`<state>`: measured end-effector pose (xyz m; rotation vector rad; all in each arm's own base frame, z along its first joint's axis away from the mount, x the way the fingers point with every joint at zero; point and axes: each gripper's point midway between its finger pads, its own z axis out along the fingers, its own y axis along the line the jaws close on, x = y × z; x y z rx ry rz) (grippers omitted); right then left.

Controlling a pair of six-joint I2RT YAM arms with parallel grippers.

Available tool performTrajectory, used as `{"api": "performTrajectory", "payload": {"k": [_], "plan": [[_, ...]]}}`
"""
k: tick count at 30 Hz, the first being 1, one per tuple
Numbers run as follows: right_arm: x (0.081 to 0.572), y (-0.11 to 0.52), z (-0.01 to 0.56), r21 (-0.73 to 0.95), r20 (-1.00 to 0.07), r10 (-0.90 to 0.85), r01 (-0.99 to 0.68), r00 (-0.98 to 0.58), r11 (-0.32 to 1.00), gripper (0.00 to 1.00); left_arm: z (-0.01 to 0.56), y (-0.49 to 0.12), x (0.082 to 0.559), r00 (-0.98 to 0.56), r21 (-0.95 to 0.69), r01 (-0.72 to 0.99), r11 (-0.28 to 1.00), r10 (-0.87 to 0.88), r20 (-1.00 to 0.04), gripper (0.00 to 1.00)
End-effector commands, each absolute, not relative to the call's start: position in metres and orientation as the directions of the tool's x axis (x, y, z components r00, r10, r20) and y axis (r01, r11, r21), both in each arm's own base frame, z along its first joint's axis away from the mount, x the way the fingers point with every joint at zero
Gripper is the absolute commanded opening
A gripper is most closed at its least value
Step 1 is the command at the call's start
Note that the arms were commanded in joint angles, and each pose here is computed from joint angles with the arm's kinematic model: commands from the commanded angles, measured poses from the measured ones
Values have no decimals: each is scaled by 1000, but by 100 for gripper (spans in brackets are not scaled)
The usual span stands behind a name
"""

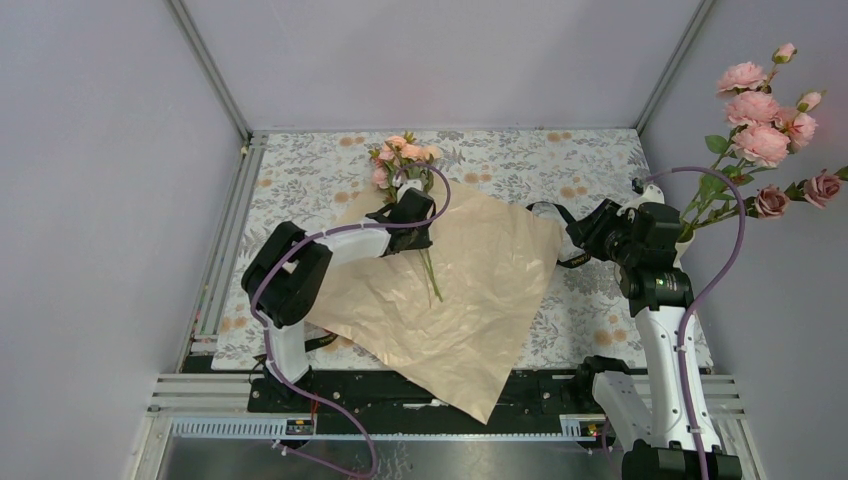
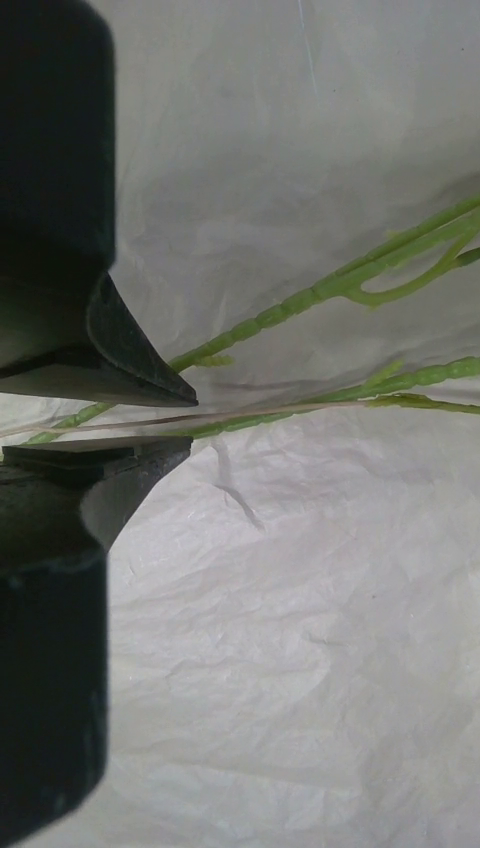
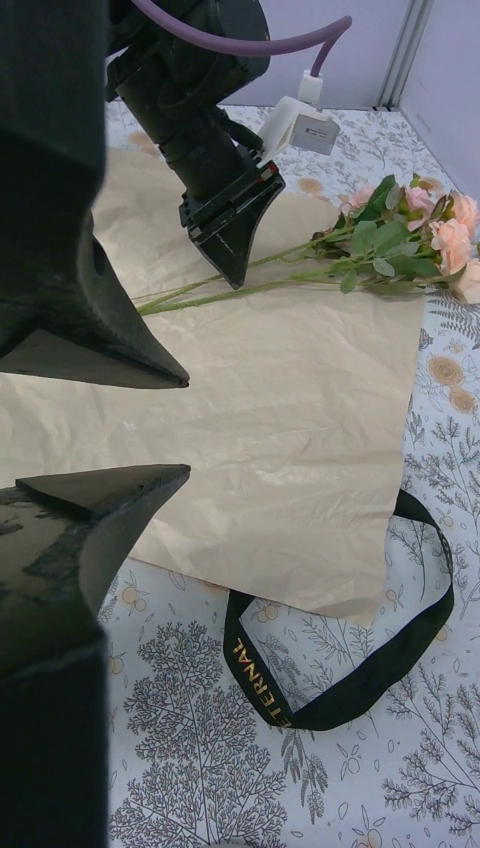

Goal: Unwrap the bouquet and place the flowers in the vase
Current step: Pick up the fake flower from the wrapping paper.

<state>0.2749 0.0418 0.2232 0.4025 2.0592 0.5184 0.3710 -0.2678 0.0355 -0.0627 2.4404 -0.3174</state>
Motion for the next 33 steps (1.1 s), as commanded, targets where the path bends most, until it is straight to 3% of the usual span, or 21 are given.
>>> {"api": "performTrajectory", "payload": {"k": [1, 13, 20, 33], "plan": [[279, 48, 232, 521, -737, 468, 32, -488, 853, 41, 48, -275, 383, -750, -246, 46, 968, -129, -649, 20], [277, 48, 233, 520, -740, 468, 30, -483, 854, 40, 39, -277, 380, -769, -252, 29, 967, -139, -624, 13], [275, 48, 235, 522, -741, 471, 31, -479, 853, 40, 46, -281, 380, -766, -299, -10, 954, -199, -611, 0], [270, 52, 244, 540, -740, 479, 7, -471, 842, 40, 123, -293, 377, -666, -524, 17, 851, -381, -641, 0]]}}
